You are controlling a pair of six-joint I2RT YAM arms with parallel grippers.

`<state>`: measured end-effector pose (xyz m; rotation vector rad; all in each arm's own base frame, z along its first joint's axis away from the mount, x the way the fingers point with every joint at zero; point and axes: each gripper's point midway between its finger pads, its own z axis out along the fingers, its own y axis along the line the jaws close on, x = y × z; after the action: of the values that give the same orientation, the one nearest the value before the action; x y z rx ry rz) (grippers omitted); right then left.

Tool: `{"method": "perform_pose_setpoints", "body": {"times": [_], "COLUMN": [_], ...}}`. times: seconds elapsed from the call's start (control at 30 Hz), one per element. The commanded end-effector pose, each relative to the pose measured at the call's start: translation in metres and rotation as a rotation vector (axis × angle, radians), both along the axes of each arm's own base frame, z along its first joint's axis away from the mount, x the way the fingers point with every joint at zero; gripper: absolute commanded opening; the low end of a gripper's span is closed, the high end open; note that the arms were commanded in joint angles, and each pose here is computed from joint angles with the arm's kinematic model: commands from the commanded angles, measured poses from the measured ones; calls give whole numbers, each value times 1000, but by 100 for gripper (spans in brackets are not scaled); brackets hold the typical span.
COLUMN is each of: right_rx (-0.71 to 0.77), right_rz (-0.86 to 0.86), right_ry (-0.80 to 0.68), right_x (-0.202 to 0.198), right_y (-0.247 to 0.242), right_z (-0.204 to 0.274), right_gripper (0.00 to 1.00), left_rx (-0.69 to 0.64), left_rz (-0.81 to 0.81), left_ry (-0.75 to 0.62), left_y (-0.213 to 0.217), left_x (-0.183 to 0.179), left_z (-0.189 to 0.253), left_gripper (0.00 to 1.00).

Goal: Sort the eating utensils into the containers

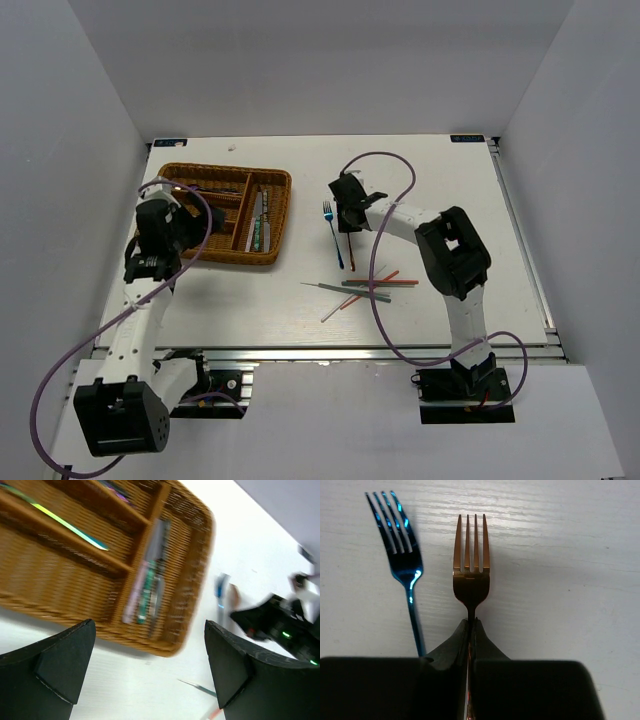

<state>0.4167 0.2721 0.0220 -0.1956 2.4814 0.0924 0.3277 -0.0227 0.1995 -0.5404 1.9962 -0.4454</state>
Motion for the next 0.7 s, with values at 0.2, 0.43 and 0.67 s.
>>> {"method": "perform_pose_setpoints", "body": {"times": [0.2, 0.43, 0.67], "right_rx": [170, 543, 700], "right_rz": [-11, 516, 688], "right_ry": [-172, -189, -283], "right_x": [-5, -90, -141], "right_y": [-20, 44, 62], "right_z": [100, 179, 229], "right_gripper": [0, 0, 0], "left_rx": [-357, -476, -583], "left_rz": [-359, -540, -587], "left_ry": [-246, -284, -303], "left_y": [-142, -226, -247], "left_x": [18, 26, 27], "left_z": [60, 85, 95], "left_gripper": [98, 98, 92]}}
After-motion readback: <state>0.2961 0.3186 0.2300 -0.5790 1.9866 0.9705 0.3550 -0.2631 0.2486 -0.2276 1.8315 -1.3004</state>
